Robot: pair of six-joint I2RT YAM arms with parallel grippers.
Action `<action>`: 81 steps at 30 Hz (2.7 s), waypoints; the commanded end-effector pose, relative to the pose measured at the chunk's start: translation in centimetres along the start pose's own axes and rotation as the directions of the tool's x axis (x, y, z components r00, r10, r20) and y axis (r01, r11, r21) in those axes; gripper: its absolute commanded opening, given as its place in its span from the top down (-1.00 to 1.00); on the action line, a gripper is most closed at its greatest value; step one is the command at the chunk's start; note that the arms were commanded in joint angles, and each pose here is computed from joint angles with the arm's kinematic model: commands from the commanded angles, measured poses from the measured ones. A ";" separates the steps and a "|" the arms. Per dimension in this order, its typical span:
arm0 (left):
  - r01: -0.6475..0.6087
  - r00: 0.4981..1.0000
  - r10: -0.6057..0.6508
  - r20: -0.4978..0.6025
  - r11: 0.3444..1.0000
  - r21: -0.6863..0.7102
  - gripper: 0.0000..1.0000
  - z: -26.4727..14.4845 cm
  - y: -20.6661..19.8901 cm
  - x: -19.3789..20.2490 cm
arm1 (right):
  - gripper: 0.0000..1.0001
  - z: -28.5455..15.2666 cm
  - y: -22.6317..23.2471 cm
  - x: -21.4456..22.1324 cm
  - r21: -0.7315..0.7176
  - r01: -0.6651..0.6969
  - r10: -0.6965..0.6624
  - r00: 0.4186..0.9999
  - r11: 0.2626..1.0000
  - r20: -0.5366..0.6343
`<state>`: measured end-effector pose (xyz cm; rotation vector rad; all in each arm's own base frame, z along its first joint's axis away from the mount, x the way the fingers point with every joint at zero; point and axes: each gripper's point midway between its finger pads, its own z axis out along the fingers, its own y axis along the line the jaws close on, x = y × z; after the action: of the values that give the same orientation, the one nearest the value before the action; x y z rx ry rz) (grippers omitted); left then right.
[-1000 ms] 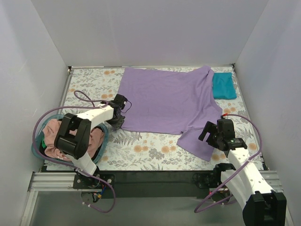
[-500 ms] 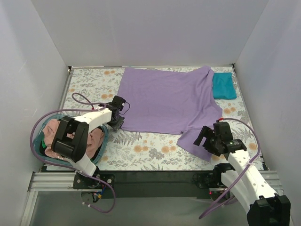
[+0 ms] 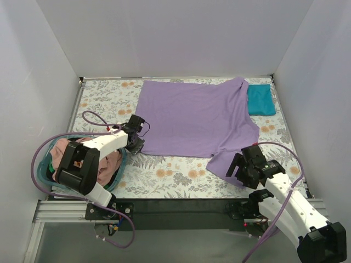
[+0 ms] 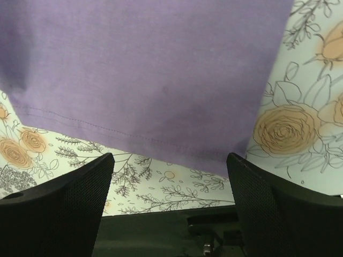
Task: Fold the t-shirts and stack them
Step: Flatten the tshirt out, then fold the tshirt
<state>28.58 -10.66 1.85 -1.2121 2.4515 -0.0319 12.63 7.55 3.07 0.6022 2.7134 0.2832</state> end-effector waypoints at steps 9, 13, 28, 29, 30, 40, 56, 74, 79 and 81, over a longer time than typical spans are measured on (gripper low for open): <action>-0.015 1.000 0.014 0.022 0.999 0.039 1.00 -1.1 -0.3 -0.6 | -0.72 0.0 -1.0 -1.2 0.135 -0.031 0.027 0.999 0.990 0.034; -0.017 1.000 0.016 0.023 0.999 0.032 1.00 -1.0 -0.3 -0.7 | -0.70 2.3 -0.2 -0.3 0.081 -0.003 0.004 1.000 0.997 -0.011; 0.002 1.000 -0.005 0.024 0.995 0.104 1.00 -4.0 -0.4 -1.3 | 0.97 -6.2 1.4 -9.8 0.030 -0.057 0.038 0.900 0.998 0.433; 0.007 1.000 -0.010 0.026 0.993 0.117 1.00 -4.4 -0.5 -1.4 | 0.97 -7.5 1.8 -10.4 0.005 -0.066 0.056 0.886 0.998 0.461; 0.003 1.000 -0.006 0.018 0.988 0.154 1.00 -5.3 -0.7 -1.3 | 0.97 -8.5 1.3 -10.2 -0.001 -0.071 0.064 0.879 0.997 0.472; -0.001 1.000 0.001 0.001 0.972 0.236 1.00 -9.4 1.0 -0.9 | 0.97 -16.2 -0.1 -9.3 -0.149 -0.121 0.184 0.816 0.981 0.547; -0.019 0.999 0.033 -0.039 0.950 0.313 1.00 -11.2 1.6 0.3 | 0.97 -18.0 -0.9 -9.4 -0.138 -0.120 0.178 0.800 0.983 0.574; -0.042 0.999 0.047 -0.019 0.978 0.206 1.00 -6.2 -4.9 -3.3 | 0.97 -12.3 5.5 -19.5 0.106 -0.082 -0.003 0.778 0.991 0.628; -0.009 1.000 0.010 -0.001 0.985 0.172 1.00 -4.8 -5.3 -5.0 | 0.97 -11.9 6.6 -23.4 0.078 -0.085 0.012 0.747 0.993 0.664; 0.000 1.000 0.000 0.005 0.984 0.177 1.00 -4.5 -5.6 -5.7 | 0.97 -11.0 6.8 -24.7 0.065 -0.063 0.005 0.753 0.996 0.658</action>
<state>32.24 -11.27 7.41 -1.1393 2.4589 -0.2256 28.31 1.50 18.86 0.6652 2.1542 -0.1249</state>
